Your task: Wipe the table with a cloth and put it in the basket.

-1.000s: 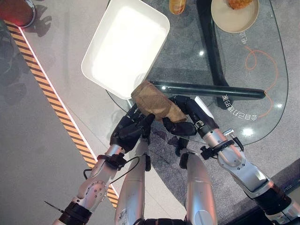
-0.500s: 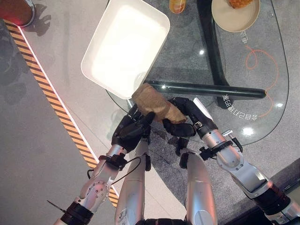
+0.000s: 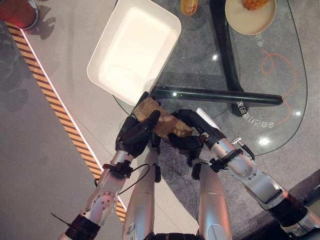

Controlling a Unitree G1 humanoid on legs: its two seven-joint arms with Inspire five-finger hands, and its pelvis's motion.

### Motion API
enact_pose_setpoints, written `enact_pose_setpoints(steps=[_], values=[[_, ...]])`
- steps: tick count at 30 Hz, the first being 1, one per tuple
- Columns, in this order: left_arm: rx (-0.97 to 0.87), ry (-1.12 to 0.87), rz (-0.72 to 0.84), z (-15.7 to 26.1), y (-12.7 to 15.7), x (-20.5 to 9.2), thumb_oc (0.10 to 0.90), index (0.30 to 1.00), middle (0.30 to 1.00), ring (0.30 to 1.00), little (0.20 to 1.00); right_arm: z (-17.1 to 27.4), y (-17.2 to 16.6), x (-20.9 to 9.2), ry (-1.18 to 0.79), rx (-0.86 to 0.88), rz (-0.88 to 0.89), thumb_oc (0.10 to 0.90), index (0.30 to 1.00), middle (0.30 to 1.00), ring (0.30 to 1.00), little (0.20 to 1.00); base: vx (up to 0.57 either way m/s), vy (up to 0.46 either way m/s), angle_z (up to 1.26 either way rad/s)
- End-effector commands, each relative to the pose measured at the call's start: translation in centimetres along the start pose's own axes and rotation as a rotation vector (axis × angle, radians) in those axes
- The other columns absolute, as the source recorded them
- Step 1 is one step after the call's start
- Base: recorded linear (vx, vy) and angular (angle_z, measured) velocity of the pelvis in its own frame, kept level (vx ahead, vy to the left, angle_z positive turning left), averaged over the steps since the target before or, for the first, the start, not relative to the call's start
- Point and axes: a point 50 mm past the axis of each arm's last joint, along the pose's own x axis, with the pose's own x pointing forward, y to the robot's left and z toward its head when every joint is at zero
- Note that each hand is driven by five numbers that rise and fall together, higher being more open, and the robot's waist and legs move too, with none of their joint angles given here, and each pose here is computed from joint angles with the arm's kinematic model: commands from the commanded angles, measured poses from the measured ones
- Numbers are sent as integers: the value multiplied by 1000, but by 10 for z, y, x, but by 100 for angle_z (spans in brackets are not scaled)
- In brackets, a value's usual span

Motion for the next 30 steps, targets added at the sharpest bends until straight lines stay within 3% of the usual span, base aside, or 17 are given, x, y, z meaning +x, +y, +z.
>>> enact_pose_setpoints(steps=[1,6,15,16,17,18,30], values=[[-32,-188,-263,29,-46,11,800,900,900,900,900,61,14,4,-320,-13,107,100,300,300,300,200,0,0,0],[-16,-93,-245,18,-46,12,800,900,900,900,900,69,5,3,-389,51,-25,100,300,300,300,200,0,0,0],[38,5,-229,4,-44,9,800,900,900,900,900,81,-1,1,-452,101,-76,100,300,300,300,200,-1,15,0],[36,1,-226,5,-43,9,366,528,528,528,466,81,0,1,-451,99,-74,100,300,300,300,200,0,0,0],[35,0,-226,5,-43,9,287,460,460,460,387,81,0,1,-451,99,-73,100,300,300,300,200,0,0,0],[37,-1,-225,5,-42,10,100,300,300,300,200,80,0,2,-449,98,-72,100,300,300,300,200,0,0,0],[22,-6,-210,4,-41,11,100,300,300,300,200,80,2,5,-442,98,-71,100,300,300,300,200,0,0,0]])
